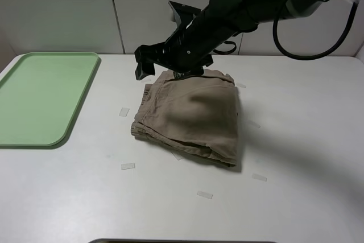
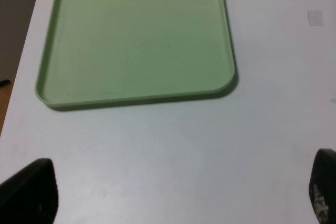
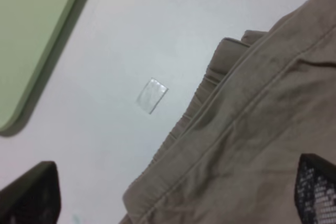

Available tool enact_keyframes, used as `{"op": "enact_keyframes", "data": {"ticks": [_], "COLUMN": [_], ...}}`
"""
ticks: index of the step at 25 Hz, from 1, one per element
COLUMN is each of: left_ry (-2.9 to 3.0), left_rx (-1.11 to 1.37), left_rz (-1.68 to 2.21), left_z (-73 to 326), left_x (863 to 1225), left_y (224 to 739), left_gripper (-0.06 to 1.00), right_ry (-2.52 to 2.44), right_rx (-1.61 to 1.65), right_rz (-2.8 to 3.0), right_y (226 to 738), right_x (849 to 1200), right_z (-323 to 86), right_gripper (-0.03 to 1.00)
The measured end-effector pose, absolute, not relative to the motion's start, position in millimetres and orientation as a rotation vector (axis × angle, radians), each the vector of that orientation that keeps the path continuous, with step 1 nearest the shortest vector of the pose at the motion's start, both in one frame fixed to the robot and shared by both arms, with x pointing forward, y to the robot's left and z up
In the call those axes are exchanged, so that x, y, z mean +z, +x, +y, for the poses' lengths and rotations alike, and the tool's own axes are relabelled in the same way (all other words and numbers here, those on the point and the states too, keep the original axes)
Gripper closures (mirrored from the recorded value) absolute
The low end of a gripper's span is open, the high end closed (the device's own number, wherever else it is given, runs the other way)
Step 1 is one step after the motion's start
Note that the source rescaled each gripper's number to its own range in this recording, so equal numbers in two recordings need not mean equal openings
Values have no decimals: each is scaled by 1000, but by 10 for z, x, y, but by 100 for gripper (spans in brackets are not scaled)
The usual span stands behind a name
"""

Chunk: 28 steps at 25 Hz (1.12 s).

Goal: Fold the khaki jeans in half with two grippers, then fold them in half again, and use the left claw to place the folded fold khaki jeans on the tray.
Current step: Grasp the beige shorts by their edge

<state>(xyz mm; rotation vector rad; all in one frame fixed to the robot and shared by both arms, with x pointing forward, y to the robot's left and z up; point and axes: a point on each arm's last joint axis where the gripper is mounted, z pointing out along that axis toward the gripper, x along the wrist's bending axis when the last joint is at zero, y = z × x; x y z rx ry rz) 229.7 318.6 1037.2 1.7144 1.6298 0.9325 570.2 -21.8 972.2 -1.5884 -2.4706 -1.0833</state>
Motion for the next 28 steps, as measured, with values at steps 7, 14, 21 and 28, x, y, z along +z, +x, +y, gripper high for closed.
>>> {"op": "enact_keyframes", "data": {"ticks": [7, 14, 21, 28], "left_ry": [1714, 1713, 1712, 1712], "left_rx": [933, 933, 932, 932], "left_rz": [1630, 1631, 1632, 1632], "left_z": [3186, 3186, 3186, 3186], "left_x": [10372, 10372, 10372, 10372], "left_y": [2297, 2297, 2297, 2297], "left_gripper": [-5, -5, -5, -5], "right_ry": [-1541, -1632, -1816, -2108], "right_rx": [-1034, -870, -976, -1085], "right_rz": [-2656, -2852, -2853, -2743], "right_y": [5783, 6000, 5800, 5189], "right_x": [9691, 9823, 10162, 10442], "right_z": [-349, -907, -1569, -2359], "right_gripper": [-3, -3, -3, -3]}}
